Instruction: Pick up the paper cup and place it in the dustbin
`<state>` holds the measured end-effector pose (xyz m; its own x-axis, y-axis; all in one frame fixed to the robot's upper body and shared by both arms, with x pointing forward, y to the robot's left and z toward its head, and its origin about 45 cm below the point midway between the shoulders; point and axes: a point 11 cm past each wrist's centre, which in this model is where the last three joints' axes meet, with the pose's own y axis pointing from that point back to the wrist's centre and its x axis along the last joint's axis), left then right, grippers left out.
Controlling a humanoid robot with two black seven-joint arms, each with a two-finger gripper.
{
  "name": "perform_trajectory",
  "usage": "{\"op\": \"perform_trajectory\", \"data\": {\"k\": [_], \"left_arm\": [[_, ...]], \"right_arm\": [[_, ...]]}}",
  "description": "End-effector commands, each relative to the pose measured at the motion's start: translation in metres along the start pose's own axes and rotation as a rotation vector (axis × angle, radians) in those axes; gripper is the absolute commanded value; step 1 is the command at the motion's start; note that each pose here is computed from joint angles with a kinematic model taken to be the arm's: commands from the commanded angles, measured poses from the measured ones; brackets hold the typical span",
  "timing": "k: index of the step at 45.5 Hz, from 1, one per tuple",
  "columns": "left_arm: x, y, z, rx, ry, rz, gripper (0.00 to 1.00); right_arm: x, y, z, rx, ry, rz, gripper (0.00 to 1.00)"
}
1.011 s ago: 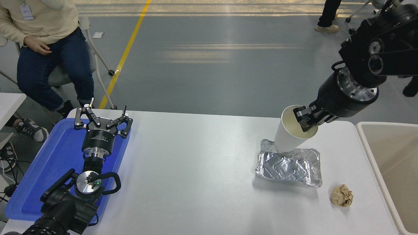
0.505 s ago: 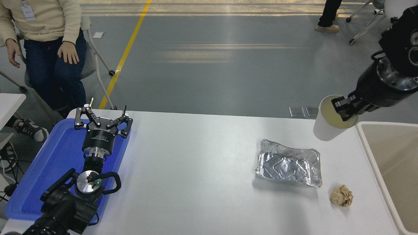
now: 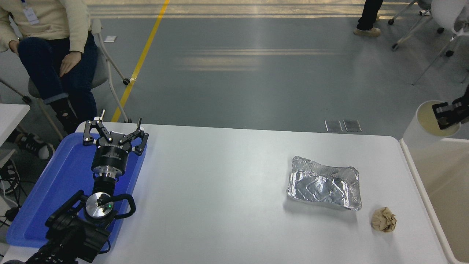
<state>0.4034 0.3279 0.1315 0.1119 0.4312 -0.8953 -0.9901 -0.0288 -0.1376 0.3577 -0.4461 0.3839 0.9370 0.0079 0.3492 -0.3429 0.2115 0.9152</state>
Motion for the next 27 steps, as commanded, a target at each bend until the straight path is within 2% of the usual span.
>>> {"op": "perform_trajectory", "data": {"k": [1,27], "left_arm": [[0.001,0.000,0.000,-0.003,0.000,0.003,1.00],[0.000,0.000,0.001,-0.004,0.000,0.002,1.00]], "right_arm": [[-0.012,-0.027,0.061,-0.067,-0.097,-0.001,0.00],[-0.045,-0.079,0.152,-0.261,-0.190,-0.043,0.00]]}}
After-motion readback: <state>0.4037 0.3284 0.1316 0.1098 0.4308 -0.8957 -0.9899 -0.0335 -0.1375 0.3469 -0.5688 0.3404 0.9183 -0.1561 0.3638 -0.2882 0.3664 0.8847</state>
